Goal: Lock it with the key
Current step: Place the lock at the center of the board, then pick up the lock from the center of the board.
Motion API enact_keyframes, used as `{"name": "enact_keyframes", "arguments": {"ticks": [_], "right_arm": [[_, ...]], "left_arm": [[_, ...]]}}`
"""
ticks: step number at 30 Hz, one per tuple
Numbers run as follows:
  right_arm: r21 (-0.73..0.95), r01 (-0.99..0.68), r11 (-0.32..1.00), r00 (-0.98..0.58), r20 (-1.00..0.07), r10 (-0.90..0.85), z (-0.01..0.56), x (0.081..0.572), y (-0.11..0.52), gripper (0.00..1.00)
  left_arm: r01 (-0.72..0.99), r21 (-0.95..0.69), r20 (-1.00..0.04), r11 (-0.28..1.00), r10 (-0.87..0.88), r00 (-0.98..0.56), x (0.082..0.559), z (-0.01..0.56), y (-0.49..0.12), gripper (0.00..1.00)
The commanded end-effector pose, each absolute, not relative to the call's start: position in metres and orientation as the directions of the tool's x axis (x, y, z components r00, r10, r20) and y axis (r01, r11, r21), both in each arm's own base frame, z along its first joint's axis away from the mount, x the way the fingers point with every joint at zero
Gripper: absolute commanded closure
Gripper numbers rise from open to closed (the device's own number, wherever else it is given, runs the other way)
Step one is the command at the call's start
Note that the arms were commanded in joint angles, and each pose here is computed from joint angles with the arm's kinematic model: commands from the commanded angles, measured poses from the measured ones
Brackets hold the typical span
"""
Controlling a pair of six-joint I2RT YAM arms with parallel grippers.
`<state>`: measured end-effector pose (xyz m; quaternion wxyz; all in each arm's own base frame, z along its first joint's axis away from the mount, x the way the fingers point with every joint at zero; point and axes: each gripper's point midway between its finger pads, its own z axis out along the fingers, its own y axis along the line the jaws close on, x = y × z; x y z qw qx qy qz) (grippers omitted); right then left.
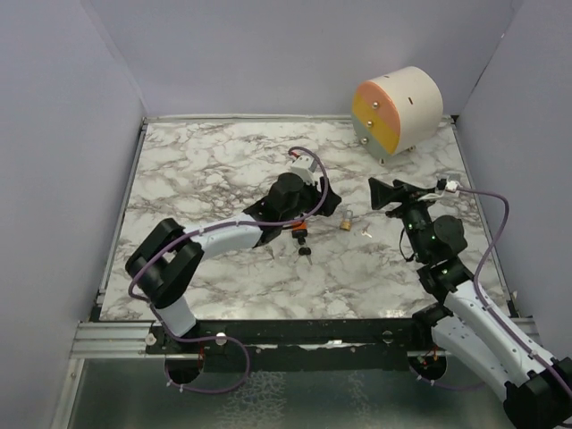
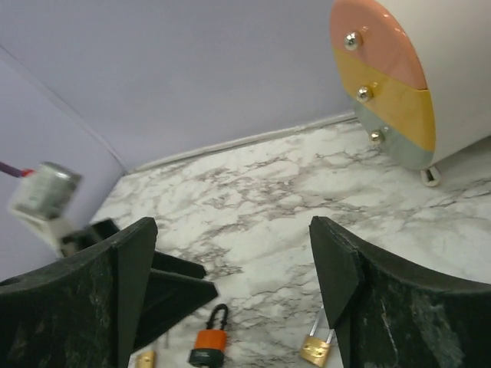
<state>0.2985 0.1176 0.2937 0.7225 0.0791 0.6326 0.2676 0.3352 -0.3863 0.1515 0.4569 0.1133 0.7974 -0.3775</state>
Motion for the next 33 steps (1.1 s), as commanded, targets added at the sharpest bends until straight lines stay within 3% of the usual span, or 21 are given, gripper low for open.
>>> {"name": "enact_keyframes", "arguments": {"ticks": [1,2,5,16,21,26,28,31,33], "right_arm": [[0.389,-0.236,0.89,0.01,-0.915,0.402,0.285,0.317,0.12,0.06],[0.344,-0.233,0.91,-0.071,-0.939,0.336,0.274,0.325,0.128,0.01],[0.316,-0.207,0.926,-0.234,-0.935,0.267,0.24,0.34,0.141,0.0],[0.312,-0.317,0.896,-0.247,-0.939,0.239,0.229,0.33,0.157,0.0],[0.296,-0.385,0.874,-0.352,-0.923,0.158,0.201,0.333,0.184,0.17],[0.212,-0.434,0.876,-0.39,-0.92,0.03,0.179,0.329,0.232,0.18],[0.197,-0.449,0.872,-0.404,-0.915,-0.002,0.172,0.329,0.249,0.16],[0.222,-0.445,0.868,-0.437,-0.9,0.006,0.163,0.332,0.265,0.03],[0.22,-0.444,0.868,-0.45,-0.893,-0.004,0.157,0.334,0.272,0.0]], "left_arm": [[0.496,-0.351,-0.895,0.794,-0.129,-0.427,0.342,0.173,-0.348,0.33],[0.485,-0.334,-0.903,0.808,-0.126,-0.411,0.343,0.176,-0.341,0.33],[0.457,-0.305,-0.915,0.835,-0.125,-0.382,0.342,0.18,-0.323,0.31],[0.196,-0.387,-0.876,0.901,-0.293,-0.383,0.362,0.169,-0.209,0.29],[0.114,-0.365,-0.873,0.924,-0.297,-0.387,0.361,0.157,-0.173,0.28],[0.094,-0.321,-0.888,0.942,-0.265,-0.376,0.36,0.16,-0.155,0.28],[0.09,-0.312,-0.892,0.946,-0.259,-0.37,0.359,0.162,-0.149,0.28],[0.083,-0.306,-0.893,0.948,-0.256,-0.369,0.357,0.165,-0.139,0.28],[0.077,-0.311,-0.895,0.947,-0.264,-0.36,0.355,0.167,-0.133,0.28]]}}
